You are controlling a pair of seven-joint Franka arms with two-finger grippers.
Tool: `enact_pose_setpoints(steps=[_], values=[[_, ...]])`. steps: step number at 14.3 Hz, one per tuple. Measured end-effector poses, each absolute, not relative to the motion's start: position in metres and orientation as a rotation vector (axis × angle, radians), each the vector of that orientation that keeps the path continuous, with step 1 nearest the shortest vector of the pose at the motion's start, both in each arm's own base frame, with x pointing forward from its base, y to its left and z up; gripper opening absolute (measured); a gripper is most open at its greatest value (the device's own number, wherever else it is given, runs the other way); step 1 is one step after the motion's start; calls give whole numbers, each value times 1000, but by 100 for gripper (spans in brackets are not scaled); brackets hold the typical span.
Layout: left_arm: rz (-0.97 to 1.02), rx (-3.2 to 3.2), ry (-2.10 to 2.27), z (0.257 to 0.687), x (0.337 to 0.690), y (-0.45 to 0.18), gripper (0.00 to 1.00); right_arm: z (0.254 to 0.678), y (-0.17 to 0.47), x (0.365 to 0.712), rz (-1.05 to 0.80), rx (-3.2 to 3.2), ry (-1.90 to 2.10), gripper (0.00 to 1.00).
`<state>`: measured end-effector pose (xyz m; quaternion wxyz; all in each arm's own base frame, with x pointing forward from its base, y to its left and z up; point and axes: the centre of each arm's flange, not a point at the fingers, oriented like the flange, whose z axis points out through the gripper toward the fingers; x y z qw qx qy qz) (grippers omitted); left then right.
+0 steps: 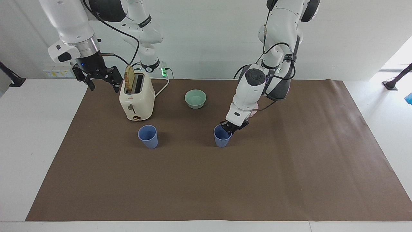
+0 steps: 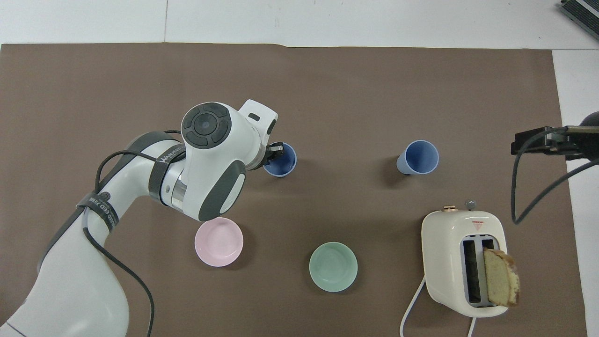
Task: Stack blue cups with both arms
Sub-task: 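Carry the blue cup with the left gripper toward the table center, then release the cup and withdraw the left gripper while the right gripper reaches the other cup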
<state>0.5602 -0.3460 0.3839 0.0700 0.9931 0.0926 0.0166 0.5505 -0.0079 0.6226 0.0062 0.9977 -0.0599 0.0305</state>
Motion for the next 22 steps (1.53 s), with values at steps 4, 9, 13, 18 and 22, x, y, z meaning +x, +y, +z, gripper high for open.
enact_pose_setpoints(steps=[4,9,13,18,22], values=[[120,3059,223,413,567,-331,68,622,-8,550,94,3122,-186,100],[120,3121,31,465,580,-260,100,597,-2,554,81,3125,-124,100],[96,3162,-92,515,583,-170,100,547,6,567,87,3134,-64,100],[43,3170,-152,580,560,-134,100,472,32,600,81,3175,-21,100],[59,3174,-123,624,552,-117,100,436,42,615,79,3189,-9,100]])
